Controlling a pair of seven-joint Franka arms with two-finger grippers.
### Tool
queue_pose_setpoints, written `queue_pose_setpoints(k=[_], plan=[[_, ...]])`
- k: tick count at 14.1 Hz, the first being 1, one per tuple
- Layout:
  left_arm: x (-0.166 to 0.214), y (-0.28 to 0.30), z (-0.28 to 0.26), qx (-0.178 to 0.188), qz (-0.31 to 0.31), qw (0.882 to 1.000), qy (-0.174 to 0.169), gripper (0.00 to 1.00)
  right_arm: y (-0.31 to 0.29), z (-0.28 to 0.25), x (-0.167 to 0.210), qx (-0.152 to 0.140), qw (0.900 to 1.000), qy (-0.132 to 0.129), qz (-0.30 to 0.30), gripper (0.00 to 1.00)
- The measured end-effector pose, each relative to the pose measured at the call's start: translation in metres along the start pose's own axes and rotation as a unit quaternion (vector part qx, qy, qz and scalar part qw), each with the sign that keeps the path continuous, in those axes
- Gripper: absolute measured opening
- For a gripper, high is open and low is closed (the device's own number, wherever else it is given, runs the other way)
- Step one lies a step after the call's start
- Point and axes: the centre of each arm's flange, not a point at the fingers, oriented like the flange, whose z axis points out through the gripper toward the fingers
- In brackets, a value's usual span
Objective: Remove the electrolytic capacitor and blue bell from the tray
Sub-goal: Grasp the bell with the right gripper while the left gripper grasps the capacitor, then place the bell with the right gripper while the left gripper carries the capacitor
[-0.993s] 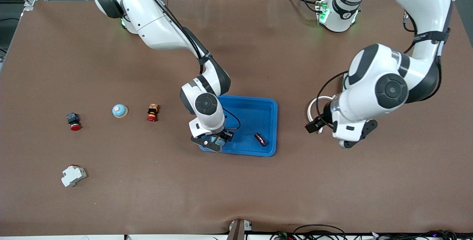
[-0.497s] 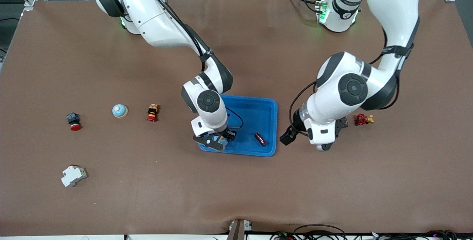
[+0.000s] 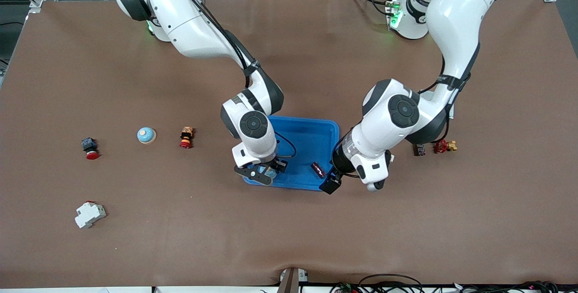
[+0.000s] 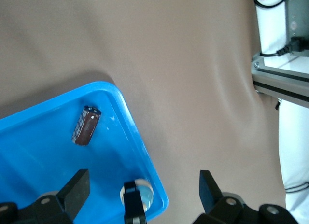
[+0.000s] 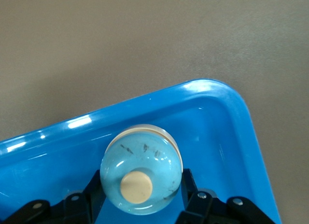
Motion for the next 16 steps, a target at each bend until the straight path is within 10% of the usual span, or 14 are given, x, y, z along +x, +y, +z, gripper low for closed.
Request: queue_pose_setpoints(k=[10, 16], plan=[[-0.012, -0.047, 0.127, 0.03, 0.037, 0.996, 0.073, 1.0, 0.089, -0.07, 0.106, -0.011, 0.993, -0.02, -0.113, 0.67], [-0.021, -0.055, 0.139, 0.038, 0.045, 0.995, 0.074, 1.0, 0.237, -0.054, 0.16, -0.017, 0.97, -0.035, -0.24, 0.67]])
